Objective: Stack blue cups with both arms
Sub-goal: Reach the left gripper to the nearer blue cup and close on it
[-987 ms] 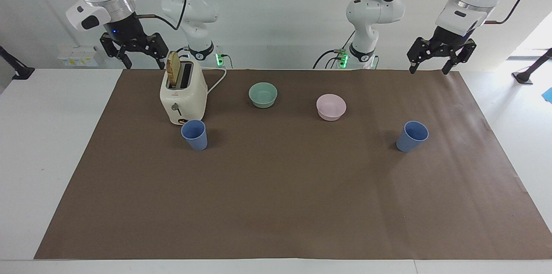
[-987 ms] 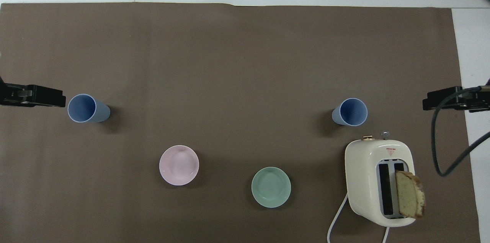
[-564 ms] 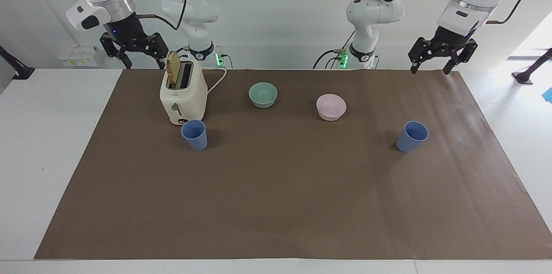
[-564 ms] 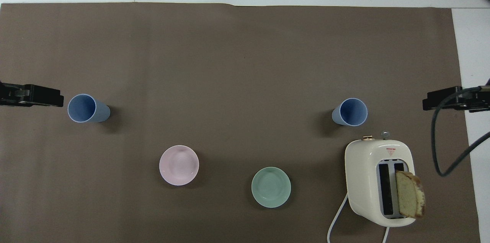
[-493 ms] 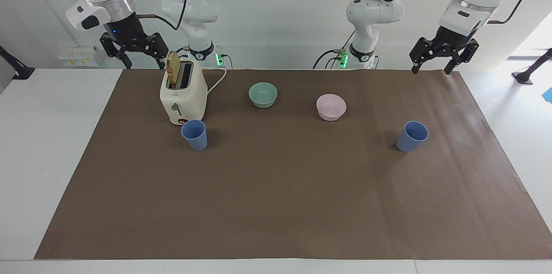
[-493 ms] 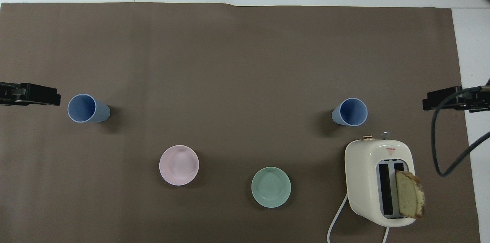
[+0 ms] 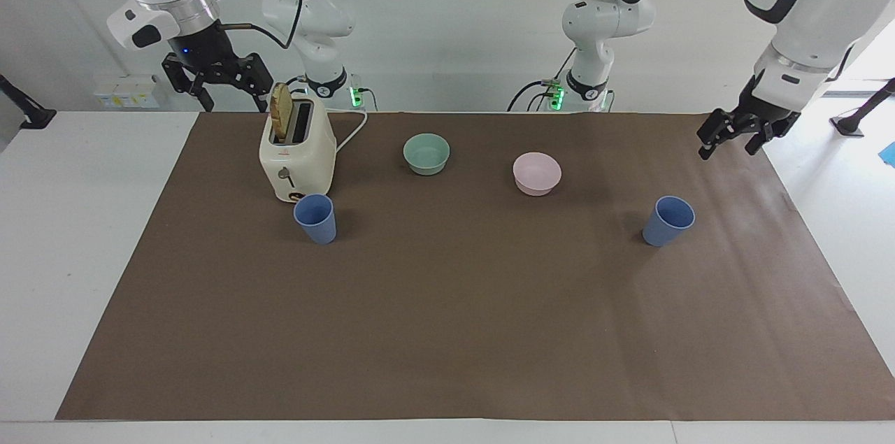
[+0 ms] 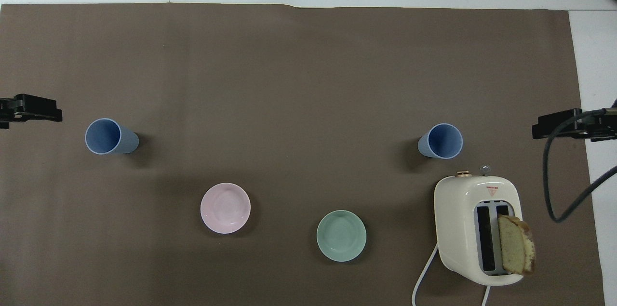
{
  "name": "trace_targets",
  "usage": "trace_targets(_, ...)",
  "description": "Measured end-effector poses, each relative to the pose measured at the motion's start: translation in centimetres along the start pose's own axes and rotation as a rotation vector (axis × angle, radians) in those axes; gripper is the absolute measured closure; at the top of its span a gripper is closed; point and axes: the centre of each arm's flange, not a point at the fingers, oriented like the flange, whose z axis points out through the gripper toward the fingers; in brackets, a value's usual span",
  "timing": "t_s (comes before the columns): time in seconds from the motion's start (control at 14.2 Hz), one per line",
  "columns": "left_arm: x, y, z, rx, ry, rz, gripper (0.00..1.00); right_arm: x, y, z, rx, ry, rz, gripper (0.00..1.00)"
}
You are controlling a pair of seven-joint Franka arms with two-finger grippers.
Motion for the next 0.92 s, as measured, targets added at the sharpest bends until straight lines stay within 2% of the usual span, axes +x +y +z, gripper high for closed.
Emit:
trace_targets(0.35,1.1,-2.2,9.1,-0.004,-0.019,-0.026,0.0,0.0,0.0,0.0,0.0,0.0,0.0,0.0)
trace_targets(0.56,0.3,-2.7,14.0,-0.004,-0.031,-0.035,0.0,0.0,0.0,0.0,0.0,0.0,0.0,0.0)
trace_targets(0.92,-0.6,-2.8,18.1,-0.006,-0.056,-0.03,0.0,0.0,0.0,0.0,0.0,0.0,0.0,0.0)
